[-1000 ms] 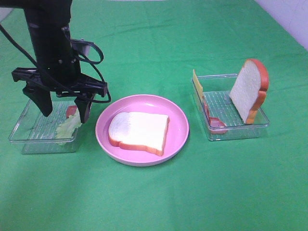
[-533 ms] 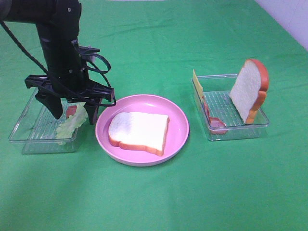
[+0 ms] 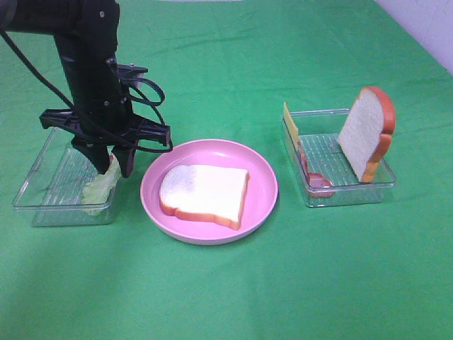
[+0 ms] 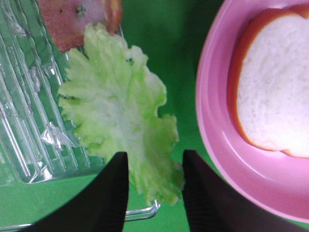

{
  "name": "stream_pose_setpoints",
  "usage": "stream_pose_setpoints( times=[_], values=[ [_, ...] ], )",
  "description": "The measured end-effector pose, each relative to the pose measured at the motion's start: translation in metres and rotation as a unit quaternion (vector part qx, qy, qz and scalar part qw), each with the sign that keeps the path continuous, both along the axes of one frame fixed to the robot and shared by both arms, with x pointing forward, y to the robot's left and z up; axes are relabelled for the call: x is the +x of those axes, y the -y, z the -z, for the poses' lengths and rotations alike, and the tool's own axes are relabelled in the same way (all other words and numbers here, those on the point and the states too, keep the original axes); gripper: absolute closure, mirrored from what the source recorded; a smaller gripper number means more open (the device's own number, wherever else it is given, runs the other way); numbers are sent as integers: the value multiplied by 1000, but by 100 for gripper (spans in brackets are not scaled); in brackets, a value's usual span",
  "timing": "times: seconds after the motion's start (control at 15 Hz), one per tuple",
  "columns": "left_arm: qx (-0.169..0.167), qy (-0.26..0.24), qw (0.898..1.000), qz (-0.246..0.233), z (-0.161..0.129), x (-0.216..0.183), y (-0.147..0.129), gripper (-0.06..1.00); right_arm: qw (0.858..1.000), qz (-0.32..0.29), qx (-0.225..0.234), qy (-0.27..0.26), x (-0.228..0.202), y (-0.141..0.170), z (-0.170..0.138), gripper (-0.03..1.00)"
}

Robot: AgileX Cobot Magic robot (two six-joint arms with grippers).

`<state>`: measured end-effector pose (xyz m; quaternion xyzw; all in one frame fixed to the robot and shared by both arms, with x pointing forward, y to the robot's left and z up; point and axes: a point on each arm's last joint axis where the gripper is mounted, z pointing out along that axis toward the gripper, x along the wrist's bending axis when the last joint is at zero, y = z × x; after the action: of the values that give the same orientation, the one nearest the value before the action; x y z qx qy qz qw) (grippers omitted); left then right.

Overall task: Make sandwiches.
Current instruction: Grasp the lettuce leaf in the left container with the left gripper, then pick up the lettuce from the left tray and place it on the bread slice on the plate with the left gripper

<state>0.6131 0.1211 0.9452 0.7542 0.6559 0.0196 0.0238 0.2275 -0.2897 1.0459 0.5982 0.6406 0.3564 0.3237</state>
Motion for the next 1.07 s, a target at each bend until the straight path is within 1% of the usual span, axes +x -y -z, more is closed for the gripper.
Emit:
stream_pose_setpoints(
  times=[0.07, 0.2, 0.27, 0.33, 0.4, 0.67, 0.8, 0.87, 1.0, 1.07],
  values=[
    [0, 1, 1000, 0, 0, 0, 0, 62, 1000, 0, 0, 0, 0, 0, 0, 20],
    [-3, 5, 1000, 0, 0, 1, 0, 72, 1000, 0, 0, 0, 0, 0, 0, 20],
    [-5, 11, 1000, 0, 0, 2, 1, 84, 1000, 0, 0, 0, 0, 0, 0, 20],
    [-5, 11, 1000, 0, 0, 2, 1, 90, 1000, 0, 0, 0, 0, 0, 0, 20],
    [-5, 11, 1000, 0, 0, 2, 1, 94, 1000, 0, 0, 0, 0, 0, 0, 20],
    [-11, 2, 1000, -4, -1, 1, 2, 94, 1000, 0, 0, 0, 0, 0, 0, 20],
    [-15, -5, 1000, -7, -10, 1, 4, 94, 1000, 0, 0, 0, 0, 0, 0, 20],
    [-24, 2, 1000, -5, -19, 0, 4, 94, 1000, 0, 0, 0, 0, 0, 0, 20],
    [-59, 23, 998, -3, -46, -6, 6, 94, 1000, 0, 0, 0, 0, 0, 0, 20],
    [-96, 34, 995, 4, -64, -11, 9, 94, 1000, 0, 0, 0, 0, 0, 0, 20]
  ],
)
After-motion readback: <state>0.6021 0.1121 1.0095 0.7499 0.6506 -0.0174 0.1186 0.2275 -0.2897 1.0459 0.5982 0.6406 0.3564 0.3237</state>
